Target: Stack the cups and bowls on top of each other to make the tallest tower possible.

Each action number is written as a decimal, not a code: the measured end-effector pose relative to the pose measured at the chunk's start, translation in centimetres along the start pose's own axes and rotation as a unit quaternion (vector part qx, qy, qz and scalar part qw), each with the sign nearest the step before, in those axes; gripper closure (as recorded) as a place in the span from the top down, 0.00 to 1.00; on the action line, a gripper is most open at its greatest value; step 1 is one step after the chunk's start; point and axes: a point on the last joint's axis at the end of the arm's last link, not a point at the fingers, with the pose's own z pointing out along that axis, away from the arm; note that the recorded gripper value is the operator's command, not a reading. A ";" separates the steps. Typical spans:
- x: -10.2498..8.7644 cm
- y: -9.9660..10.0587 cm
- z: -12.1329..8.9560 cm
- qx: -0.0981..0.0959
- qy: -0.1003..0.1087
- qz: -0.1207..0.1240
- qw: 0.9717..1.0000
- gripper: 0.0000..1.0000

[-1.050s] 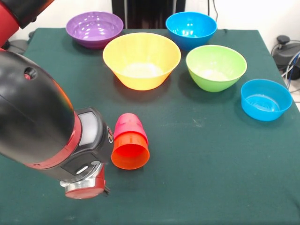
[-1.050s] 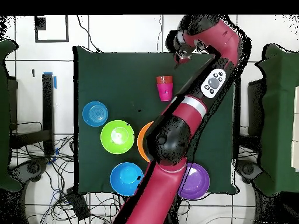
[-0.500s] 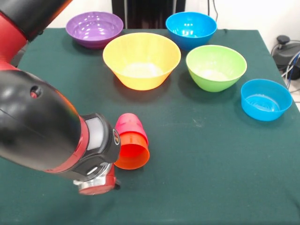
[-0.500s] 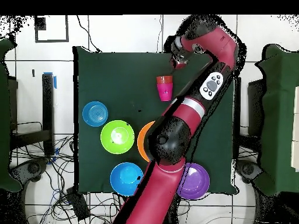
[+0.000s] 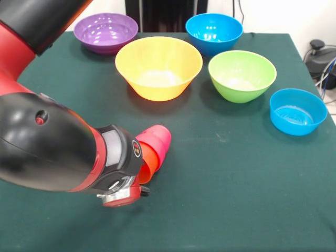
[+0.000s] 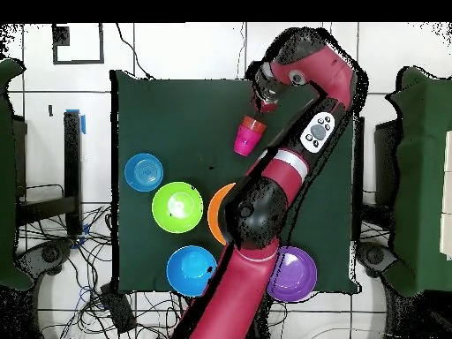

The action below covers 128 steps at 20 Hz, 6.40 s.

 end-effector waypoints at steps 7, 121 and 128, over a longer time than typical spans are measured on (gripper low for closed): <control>-0.1 0.0 0.6 0.003 0.002 0.000 1.000 1.00; 23.3 -9.9 -0.5 0.048 -0.135 -0.005 0.990 0.00; 26.9 -11.4 -0.4 0.036 -0.136 -0.013 0.990 0.00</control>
